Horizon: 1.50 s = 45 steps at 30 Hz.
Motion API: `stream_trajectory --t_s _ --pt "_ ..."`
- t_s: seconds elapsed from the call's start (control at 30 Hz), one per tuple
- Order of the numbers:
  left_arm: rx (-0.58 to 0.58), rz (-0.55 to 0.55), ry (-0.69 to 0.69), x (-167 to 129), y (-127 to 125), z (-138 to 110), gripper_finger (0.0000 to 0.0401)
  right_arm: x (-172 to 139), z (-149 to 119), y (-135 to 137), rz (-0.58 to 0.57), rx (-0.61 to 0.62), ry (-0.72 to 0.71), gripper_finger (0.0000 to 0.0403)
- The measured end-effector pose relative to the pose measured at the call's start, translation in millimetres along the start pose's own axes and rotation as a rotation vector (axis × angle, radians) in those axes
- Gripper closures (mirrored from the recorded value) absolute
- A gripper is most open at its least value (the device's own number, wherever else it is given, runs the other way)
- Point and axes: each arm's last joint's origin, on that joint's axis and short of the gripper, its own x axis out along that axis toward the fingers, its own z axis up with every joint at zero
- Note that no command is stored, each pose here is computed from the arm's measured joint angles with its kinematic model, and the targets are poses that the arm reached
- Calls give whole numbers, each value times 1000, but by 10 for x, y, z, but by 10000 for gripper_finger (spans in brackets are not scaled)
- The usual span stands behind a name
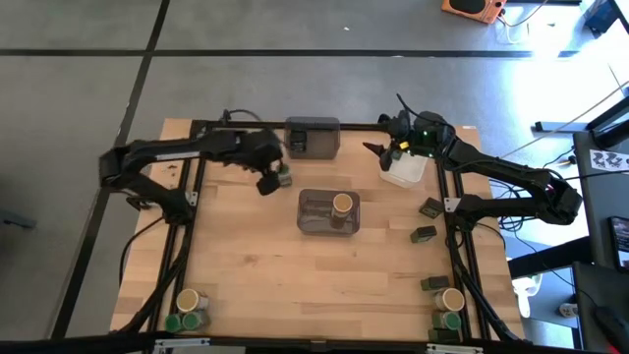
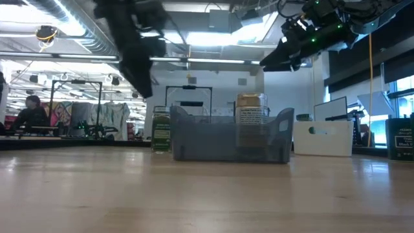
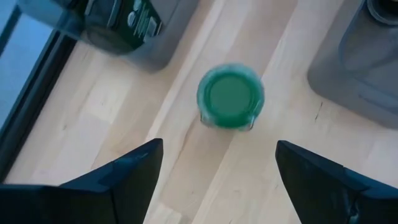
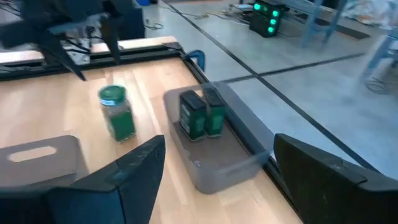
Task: Sort spices by type
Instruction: Put the green seasoning bottle into the white bin
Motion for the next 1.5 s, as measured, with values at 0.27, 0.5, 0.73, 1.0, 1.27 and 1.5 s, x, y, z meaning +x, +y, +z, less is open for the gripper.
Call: stream_trajectory --t_s 0.27,0.5,0.73,1.0,1.27,1.5 --pt "-2 -24 -268 199 -93 -483 91 187 -2 149 198 -27 -57 104" --pt "31 -50 -268 408 -206 -736 91 582 36 345 246 -67 -22 104" --pt "42 -73 -235 490 -287 -886 91 1028 35 528 308 -82 39 104" --pt "-2 -48 -313 574 -273 -950 91 1544 74 670 341 -114 61 104" --pt "-45 83 -346 586 -208 -944 91 1976 92 747 349 -141 59 104" --pt "-73 118 -364 586 -163 -923 91 2234 -13 828 372 -111 88 104"
